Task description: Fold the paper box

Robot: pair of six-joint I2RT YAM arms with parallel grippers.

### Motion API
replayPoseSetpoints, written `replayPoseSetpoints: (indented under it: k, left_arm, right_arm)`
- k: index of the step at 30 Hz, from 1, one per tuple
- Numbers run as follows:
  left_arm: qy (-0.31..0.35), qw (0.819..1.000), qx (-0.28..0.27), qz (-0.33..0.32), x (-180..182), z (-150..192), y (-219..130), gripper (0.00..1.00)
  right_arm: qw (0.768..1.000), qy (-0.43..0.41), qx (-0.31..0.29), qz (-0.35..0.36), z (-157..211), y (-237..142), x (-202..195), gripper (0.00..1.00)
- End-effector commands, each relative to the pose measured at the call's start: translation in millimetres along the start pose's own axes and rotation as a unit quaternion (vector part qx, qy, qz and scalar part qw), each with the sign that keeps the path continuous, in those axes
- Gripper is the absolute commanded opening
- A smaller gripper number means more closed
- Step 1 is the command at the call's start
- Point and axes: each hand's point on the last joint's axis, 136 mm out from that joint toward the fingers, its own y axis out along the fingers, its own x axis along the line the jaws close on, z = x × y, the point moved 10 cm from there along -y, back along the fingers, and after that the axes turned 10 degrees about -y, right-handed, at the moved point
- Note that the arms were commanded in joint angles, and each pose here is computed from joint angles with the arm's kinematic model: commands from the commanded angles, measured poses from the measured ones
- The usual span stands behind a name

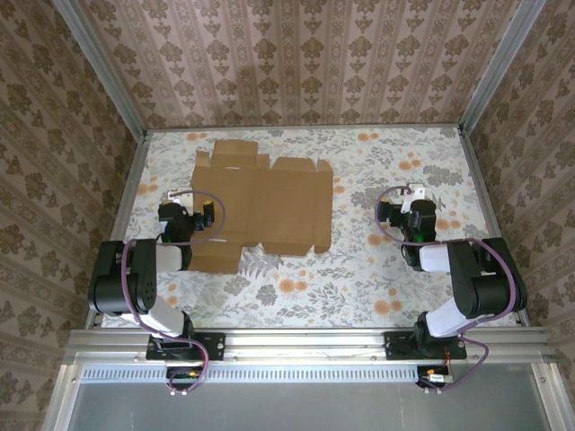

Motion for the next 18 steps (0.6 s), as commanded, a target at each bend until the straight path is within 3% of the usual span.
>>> replayPoseSetpoints:
  k: [1, 9, 15, 18]
  left_arm:
    - [0.006, 1.0, -0.018, 0.005, -1, -6, 0, 1.0]
    - [0.023, 0.999, -0.029, 0.016, -7, -4, -4, 1.0]
    - [0.03, 0.998, -0.045, -0.008, -10, -12, -14, 1.0]
    - [0.033, 0.998, -0.042, -0.046, -14, -24, -26, 1.0]
  right_arm:
    - [1.0, -0.005, -0.011, -0.005, -7, 2, 0, 1.0]
    - [0.999, -0.006, -0.03, -0.016, -6, -5, 0, 1.0]
    - [0.999, -0.003, -0.037, -0.008, -13, -12, -2, 1.0]
    - [1.0, 0.0, -0.017, -0.006, -34, -21, -4, 1.0]
